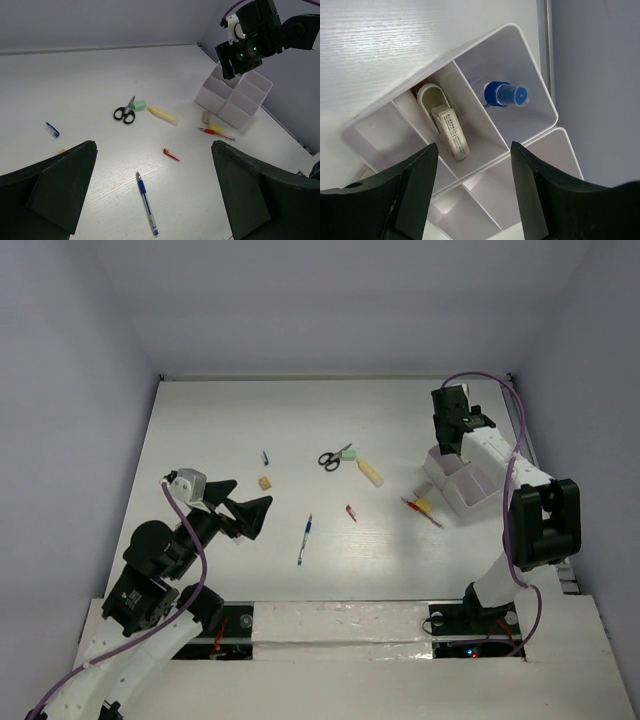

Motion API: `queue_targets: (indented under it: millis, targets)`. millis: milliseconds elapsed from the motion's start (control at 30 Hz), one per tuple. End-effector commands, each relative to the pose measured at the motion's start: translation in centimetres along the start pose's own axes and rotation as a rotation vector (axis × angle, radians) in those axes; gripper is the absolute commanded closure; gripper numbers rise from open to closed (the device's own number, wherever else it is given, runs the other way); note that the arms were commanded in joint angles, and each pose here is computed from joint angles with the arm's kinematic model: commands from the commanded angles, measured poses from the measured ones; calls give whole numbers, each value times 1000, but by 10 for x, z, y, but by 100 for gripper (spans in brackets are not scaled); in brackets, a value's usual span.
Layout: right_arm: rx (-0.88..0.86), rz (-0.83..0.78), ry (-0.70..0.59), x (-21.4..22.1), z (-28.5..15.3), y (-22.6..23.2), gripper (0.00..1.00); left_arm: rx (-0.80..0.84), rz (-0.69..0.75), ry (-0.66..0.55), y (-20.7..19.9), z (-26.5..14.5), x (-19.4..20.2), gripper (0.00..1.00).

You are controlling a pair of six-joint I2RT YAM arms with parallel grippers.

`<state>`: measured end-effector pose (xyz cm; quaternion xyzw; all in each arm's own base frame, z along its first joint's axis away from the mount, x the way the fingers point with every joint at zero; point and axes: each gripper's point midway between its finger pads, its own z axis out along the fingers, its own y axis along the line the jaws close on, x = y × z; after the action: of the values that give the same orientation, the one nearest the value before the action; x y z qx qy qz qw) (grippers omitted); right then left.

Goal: Sort the stationery into containers
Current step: Place the stationery in the storage box, then pick up the scissors from the center of the board.

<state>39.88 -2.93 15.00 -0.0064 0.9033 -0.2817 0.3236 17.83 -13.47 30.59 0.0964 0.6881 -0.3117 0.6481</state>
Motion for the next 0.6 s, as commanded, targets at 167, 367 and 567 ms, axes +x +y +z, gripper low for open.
queue_targets:
  millis: [167, 367, 567]
  targets:
    - [-398, 227, -230, -63, -60, 42, 39, 5, 13, -18, -2, 6, -7, 1]
    - [-864, 202, -331, -80, -134, 165, 68, -31, 11, -10, 5, 10, -6, 1]
    - [-1020, -88, -351, -76, -169, 278, 63, -110, 12, -22, 21, 11, -9, 1]
